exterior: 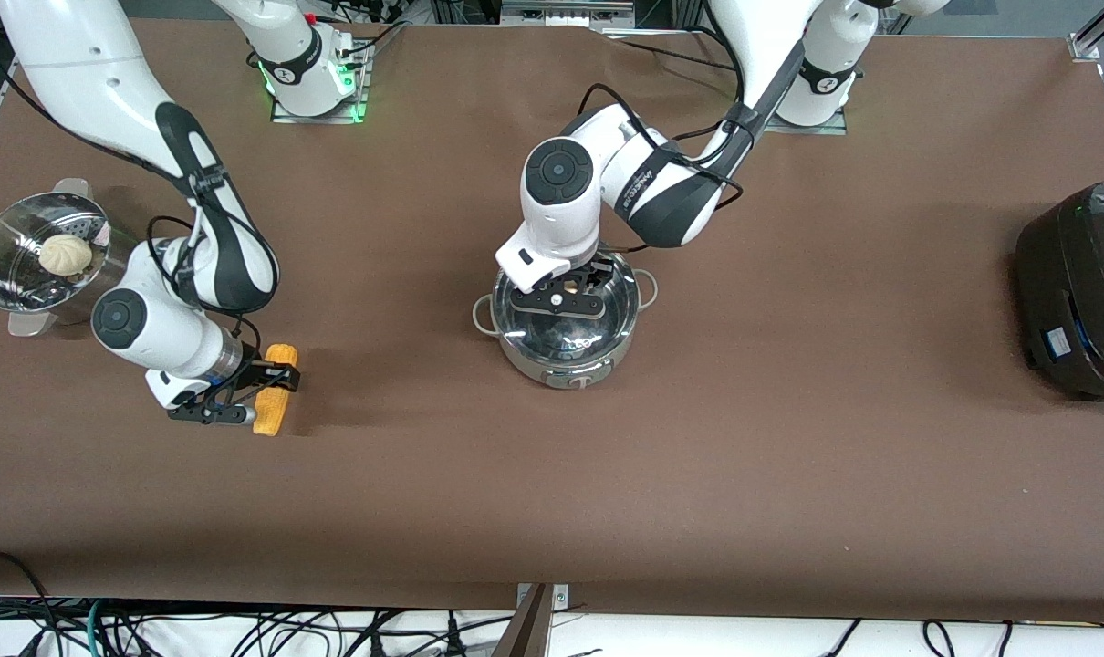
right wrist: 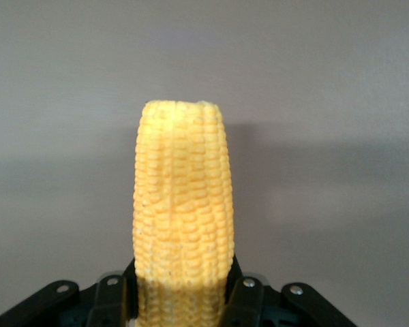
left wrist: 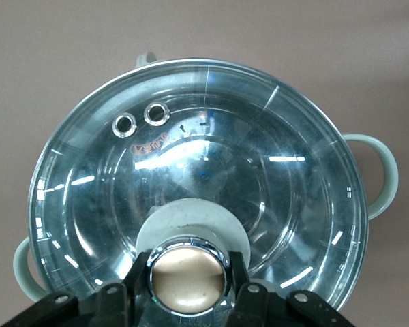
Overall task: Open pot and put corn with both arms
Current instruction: 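Grasp the lid knob with the left gripper while the right gripper grasps the corn, then lift the lid aside with the left gripper while the right gripper carries corn over pot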
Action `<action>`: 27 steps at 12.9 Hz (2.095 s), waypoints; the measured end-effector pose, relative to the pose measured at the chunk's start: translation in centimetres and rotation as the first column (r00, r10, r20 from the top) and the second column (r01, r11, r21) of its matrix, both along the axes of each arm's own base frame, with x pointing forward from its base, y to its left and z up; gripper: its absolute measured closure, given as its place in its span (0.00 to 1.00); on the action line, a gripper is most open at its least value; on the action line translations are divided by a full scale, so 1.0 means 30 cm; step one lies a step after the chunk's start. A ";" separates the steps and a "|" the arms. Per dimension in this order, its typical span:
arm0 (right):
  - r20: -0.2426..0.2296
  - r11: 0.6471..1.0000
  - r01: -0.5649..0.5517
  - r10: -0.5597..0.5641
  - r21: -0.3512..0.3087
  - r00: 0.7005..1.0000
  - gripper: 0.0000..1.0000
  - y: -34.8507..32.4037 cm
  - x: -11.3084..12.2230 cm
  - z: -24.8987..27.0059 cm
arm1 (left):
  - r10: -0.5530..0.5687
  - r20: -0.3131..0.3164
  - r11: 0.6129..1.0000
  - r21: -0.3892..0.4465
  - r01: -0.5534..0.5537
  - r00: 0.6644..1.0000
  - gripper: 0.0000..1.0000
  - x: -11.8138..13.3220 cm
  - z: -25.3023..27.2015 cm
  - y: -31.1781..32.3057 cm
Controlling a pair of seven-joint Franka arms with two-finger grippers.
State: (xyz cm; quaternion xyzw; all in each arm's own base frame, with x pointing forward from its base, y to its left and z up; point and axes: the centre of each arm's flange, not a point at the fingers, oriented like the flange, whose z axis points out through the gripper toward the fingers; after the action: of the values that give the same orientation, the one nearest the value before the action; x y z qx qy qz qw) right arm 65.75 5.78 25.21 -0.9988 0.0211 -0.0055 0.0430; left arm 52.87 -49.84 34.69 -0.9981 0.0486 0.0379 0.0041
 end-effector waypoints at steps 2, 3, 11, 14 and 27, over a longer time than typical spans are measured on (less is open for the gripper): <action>-0.014 1.000 0.000 0.001 0.018 1.000 0.63 0.090 -0.007 0.190 | 0.009 0.015 1.000 -0.007 -0.009 1.000 0.50 0.013 0.064 0.013; -0.017 1.000 0.005 -0.004 0.026 1.000 0.71 0.141 -0.015 0.263 | 0.028 0.013 1.000 0.004 -0.028 1.000 0.50 0.037 0.140 0.059; 0.020 0.995 0.034 -0.036 0.096 0.999 0.95 0.974 -0.239 0.505 | -0.226 -0.156 0.973 0.005 0.230 0.962 0.50 0.407 0.494 1.374; 0.033 0.998 0.026 -0.029 0.064 0.999 0.95 1.345 -0.407 0.444 | -0.226 -0.173 0.974 -0.017 0.226 0.959 0.50 0.441 0.115 1.610; 0.040 1.000 0.012 -0.012 -0.010 0.999 0.78 1.548 -0.429 0.038 | -0.212 -0.024 0.977 -0.018 0.212 0.977 0.00 0.234 0.659 1.456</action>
State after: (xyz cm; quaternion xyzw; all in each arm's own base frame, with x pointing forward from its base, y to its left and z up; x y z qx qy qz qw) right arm 52.87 52.21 26.35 -0.9986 0.0262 -0.0256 0.0385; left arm 59.90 -6.17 54.47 -0.9867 0.1550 0.0499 0.0000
